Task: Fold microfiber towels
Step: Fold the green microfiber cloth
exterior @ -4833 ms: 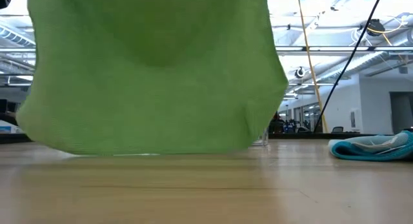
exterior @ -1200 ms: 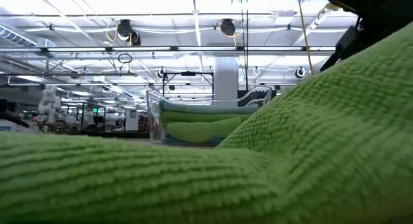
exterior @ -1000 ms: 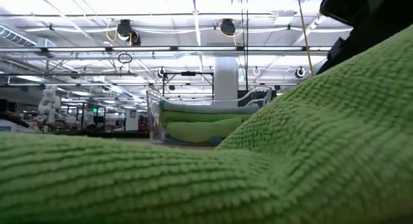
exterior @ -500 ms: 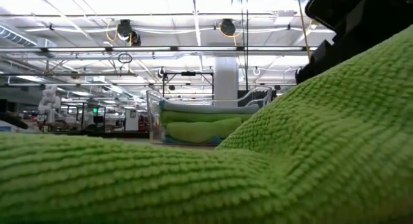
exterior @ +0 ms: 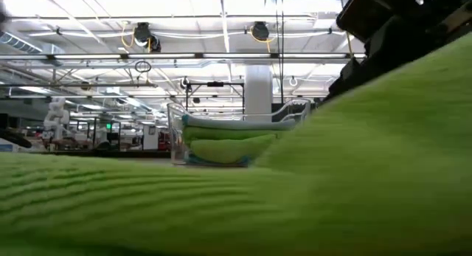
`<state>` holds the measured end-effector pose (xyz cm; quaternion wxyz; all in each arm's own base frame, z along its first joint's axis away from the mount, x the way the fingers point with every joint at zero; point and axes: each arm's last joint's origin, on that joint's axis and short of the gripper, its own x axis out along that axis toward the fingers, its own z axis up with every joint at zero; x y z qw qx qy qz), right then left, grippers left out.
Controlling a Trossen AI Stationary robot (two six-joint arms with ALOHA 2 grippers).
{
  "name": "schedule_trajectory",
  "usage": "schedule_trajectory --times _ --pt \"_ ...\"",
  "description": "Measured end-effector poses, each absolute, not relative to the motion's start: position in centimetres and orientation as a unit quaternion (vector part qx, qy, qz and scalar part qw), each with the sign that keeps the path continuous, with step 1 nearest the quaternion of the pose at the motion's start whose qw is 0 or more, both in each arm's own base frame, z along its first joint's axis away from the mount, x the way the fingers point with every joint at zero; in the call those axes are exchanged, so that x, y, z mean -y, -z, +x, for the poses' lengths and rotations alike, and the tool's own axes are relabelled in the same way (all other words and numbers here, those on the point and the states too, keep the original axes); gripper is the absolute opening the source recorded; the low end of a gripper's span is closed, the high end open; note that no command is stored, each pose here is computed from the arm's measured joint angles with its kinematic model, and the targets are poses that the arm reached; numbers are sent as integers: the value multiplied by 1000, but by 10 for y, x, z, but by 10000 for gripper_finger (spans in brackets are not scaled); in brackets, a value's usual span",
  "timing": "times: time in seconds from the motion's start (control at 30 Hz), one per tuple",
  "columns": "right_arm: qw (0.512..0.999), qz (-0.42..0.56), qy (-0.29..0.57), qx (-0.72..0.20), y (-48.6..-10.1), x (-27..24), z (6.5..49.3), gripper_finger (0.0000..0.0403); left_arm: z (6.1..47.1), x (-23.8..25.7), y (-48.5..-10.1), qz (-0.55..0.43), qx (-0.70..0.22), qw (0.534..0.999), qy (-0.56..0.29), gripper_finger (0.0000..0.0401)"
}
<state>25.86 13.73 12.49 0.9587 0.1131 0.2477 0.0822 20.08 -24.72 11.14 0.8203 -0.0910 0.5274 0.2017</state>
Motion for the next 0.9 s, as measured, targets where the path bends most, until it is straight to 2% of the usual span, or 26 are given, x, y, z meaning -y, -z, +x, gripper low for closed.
schedule_trajectory --times 0.1,0.2,0.37,0.53,0.7,0.9 --pt "955 116 -49 -269 -120 -131 259 71 194 224 -118 9 -541 801 -255 81" --pt "954 118 -18 -276 -118 -125 259 71 185 197 -132 89 -572 752 -317 81" --pt "953 120 -9 -277 -117 -123 260 71 189 169 -165 138 -584 730 -327 81" --pt "953 119 -10 -278 -117 -123 260 71 193 156 -199 93 -534 787 -293 81" --pt "953 109 -14 -282 -116 -123 259 75 209 157 -223 19 -417 872 -258 81" --pt "955 105 -23 -278 -119 -129 260 120 257 170 -228 -19 -346 928 -139 89"
